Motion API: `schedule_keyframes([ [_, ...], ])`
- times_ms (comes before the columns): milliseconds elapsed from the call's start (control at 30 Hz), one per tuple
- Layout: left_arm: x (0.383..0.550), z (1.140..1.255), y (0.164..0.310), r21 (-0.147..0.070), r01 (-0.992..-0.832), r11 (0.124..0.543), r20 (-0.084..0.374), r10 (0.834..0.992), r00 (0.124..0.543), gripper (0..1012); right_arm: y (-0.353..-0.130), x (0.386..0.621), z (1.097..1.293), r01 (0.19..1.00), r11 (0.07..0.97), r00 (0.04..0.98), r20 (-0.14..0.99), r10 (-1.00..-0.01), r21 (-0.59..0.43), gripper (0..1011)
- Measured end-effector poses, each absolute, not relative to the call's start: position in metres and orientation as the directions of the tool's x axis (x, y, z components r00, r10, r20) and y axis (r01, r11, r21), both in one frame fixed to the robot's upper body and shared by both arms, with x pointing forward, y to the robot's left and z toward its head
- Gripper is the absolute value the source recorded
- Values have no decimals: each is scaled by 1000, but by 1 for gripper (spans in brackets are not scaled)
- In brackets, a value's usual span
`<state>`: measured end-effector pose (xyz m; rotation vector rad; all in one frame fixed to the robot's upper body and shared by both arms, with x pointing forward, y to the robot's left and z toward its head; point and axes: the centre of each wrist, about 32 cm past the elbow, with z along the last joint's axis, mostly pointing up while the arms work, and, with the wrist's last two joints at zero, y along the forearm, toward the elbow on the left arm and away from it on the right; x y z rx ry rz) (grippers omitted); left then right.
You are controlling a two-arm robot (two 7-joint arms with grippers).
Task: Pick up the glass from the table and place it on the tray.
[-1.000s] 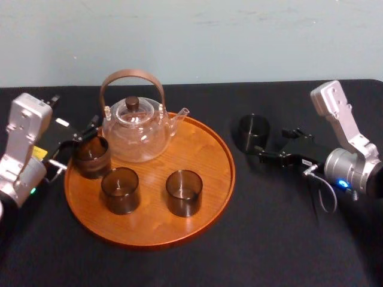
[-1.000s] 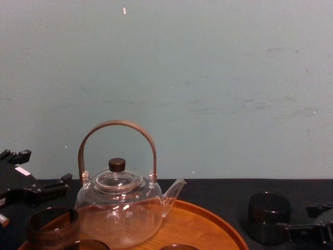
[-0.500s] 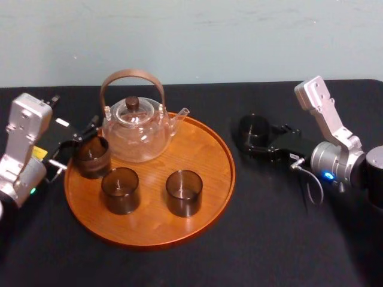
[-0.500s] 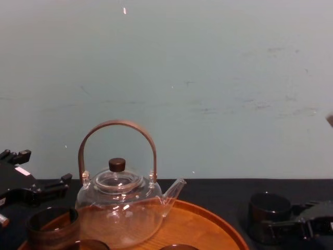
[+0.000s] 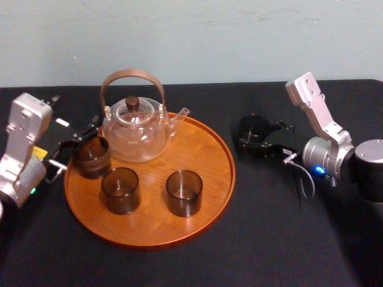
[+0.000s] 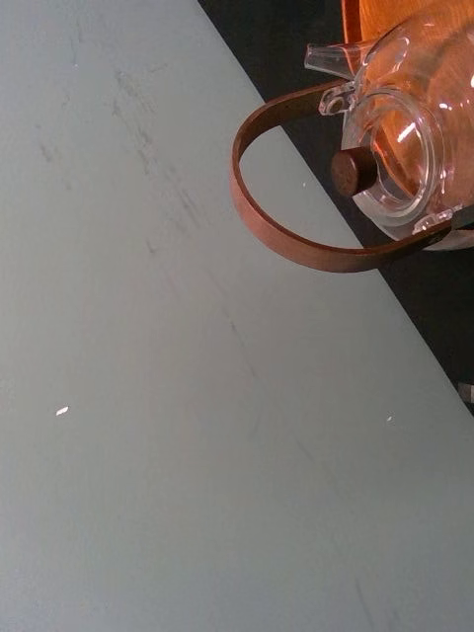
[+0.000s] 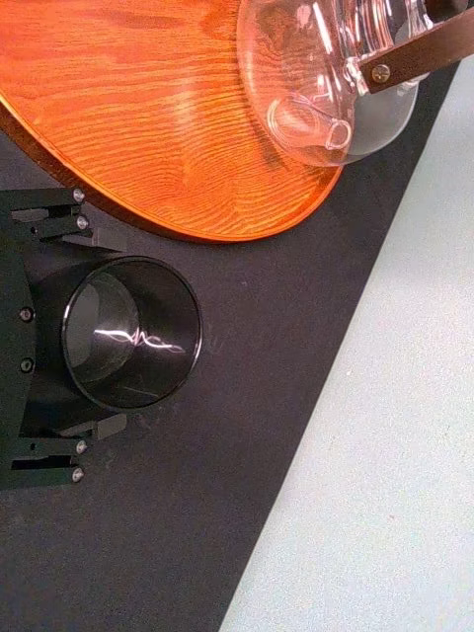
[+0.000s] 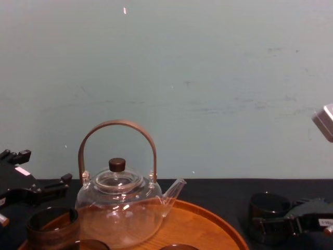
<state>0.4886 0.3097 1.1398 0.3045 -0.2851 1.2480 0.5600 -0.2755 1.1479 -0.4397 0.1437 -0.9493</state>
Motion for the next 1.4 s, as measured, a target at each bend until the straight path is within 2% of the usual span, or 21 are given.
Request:
schedule_keyframes([
  [533,489,1140,310,70,-955,287,374,880,292,1001,-268,572,1146,750,503,588,83,-805,-429,1002],
  [900,489,1140,310,70,-955,287,374,880,292,1001,-269,571,1146,751,504,587,84,-805,-427,1004],
  [1100,489,1140,310,70,-955,287,374,880,292,1001,-269,571,1146,751,504,587,82,-805,-426,905],
  [1400,489,1140,310,70,-955,287,374,880,292,1001,-269,571,1146,751,504,587,80,-806,-426,905],
])
